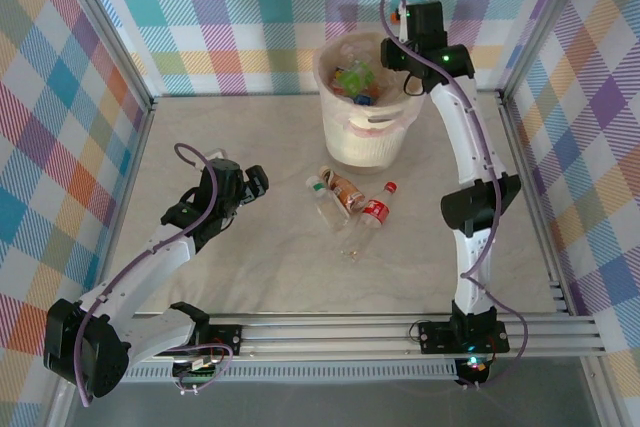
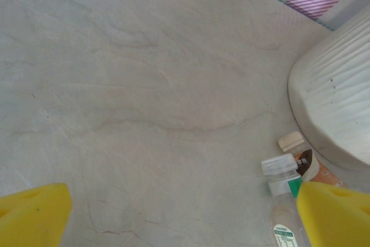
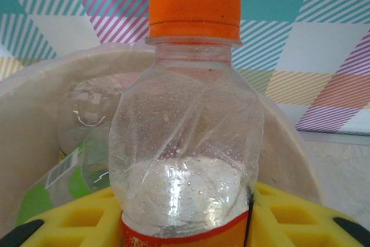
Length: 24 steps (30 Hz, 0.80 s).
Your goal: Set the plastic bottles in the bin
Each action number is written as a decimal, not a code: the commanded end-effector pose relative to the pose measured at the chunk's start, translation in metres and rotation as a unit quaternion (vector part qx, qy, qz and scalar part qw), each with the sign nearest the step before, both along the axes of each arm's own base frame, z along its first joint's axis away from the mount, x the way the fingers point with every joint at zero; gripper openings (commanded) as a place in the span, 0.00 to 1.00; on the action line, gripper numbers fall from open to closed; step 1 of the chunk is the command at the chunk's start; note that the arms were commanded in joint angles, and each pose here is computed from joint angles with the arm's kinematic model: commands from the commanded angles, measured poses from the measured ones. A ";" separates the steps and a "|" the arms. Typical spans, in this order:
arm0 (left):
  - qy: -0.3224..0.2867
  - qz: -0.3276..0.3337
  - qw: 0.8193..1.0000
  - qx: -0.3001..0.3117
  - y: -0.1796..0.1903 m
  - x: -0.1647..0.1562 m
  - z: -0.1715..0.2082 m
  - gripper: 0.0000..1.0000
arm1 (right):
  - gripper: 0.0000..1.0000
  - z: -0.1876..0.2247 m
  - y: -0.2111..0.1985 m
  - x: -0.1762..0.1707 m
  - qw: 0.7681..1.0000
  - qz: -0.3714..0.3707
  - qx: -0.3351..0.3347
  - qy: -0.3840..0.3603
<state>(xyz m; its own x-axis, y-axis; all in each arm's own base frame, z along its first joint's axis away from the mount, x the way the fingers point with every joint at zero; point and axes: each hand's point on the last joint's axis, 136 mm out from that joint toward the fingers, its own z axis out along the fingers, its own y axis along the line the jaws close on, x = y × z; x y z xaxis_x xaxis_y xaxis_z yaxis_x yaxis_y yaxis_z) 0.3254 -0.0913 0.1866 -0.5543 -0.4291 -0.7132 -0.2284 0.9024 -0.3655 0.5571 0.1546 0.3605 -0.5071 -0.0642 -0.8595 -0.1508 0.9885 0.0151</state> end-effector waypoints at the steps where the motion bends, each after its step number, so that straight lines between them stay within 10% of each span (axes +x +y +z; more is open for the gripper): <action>1: -0.012 0.011 1.000 -0.004 0.006 0.004 0.007 1.00 | 0.45 0.020 0.003 0.009 0.999 0.012 -0.025 -0.046; 24: 0.002 0.012 1.000 -0.003 0.004 0.007 -0.002 1.00 | 0.68 -0.008 0.011 0.023 0.986 0.050 -0.150 -0.045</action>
